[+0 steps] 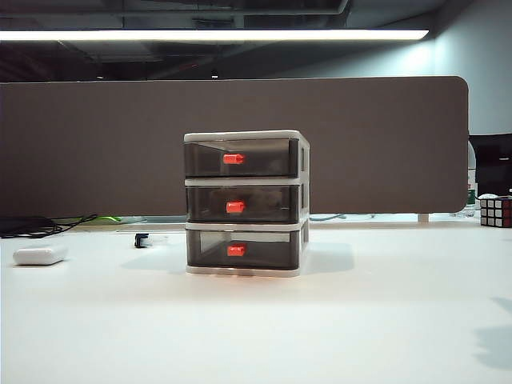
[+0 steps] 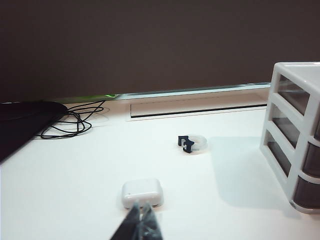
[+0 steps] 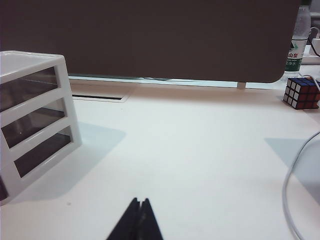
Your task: Open the second layer of the drawer on the table, pick up a pack of napkins on the table and put it in, and finally close the drawer.
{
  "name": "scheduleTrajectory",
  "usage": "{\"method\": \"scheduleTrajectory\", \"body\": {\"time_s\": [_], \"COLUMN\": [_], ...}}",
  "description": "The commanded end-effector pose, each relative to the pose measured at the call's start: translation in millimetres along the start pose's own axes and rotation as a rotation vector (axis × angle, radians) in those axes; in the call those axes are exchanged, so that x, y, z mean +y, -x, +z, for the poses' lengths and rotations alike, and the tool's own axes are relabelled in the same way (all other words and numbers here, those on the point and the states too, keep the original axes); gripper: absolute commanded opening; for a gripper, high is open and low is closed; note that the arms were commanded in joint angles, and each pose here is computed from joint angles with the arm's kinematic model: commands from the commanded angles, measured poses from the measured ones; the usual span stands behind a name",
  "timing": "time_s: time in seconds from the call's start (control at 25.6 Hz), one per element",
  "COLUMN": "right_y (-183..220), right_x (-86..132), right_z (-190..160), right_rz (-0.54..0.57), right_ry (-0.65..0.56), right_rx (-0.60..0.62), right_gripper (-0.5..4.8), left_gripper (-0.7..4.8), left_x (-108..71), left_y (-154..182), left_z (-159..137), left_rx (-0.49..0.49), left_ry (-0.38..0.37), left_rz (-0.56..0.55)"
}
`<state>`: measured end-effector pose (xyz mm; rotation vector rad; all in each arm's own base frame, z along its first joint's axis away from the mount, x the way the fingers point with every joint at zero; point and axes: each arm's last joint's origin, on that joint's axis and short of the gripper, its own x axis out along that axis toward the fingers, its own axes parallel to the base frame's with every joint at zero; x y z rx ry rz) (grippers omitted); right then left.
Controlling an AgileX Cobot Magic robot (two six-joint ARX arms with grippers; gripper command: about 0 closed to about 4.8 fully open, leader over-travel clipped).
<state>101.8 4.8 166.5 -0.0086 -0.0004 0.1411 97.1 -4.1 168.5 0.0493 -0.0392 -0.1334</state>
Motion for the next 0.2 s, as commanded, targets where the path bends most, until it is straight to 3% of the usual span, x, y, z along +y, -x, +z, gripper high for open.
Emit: {"method": "scheduleTrajectory", "body": {"time_s": [0.04,0.2], "right_y": [-0.2,-0.2], "right_x": [-0.1,0.0], "right_z": [-0.9,-0.9], "right_rz": [-0.002,-0.002], "right_ry": [0.004,0.004], "right_rx": [-0.008,-0.008], "right_gripper": [-0.01,-0.01], "left_gripper": [-0.05,-0.05], "left_x": [-0.1,-0.1], "left_y": [0.1,0.1], "left_z": [1.1,1.1], "left_rx": [-0.008,-0.008], "left_ry": [0.005,0.005], "left_rz": [-0.005,-0.005]}}
